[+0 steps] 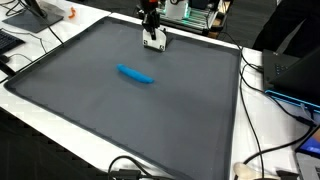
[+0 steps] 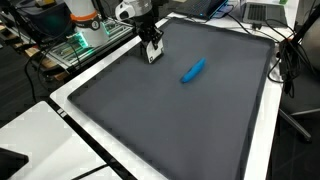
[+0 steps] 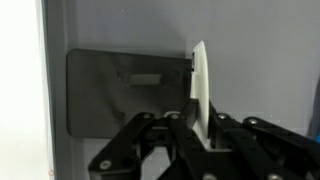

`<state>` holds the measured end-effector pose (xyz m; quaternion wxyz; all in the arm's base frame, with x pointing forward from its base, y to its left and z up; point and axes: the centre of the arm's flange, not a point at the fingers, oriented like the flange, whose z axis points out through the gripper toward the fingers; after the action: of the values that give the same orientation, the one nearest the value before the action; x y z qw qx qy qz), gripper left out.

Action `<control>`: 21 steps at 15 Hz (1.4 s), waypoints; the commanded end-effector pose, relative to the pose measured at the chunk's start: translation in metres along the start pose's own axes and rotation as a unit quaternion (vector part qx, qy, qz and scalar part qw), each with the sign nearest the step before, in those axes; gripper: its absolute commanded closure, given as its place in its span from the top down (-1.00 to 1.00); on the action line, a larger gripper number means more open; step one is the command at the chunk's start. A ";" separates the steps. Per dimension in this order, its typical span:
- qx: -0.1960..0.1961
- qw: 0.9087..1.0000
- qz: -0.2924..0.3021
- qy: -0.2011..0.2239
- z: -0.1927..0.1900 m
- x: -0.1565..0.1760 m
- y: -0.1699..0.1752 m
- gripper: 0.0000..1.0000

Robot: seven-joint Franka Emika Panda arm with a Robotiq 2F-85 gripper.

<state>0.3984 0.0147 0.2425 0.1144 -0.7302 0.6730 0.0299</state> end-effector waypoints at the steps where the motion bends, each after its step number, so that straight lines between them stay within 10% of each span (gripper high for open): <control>1: 0.015 1.000 0.017 -0.005 -0.008 -0.003 0.022 -0.96; 9: 0.046 0.998 -0.044 0.000 -0.056 -0.016 -0.006 -0.96; 13: -0.004 0.992 -0.129 0.008 -0.073 -0.035 -0.036 -0.96; 21: -0.121 0.944 -0.307 0.009 -0.106 -0.100 -0.127 -0.96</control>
<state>0.4625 0.0773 0.3687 0.0520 -0.8802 0.4686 0.0548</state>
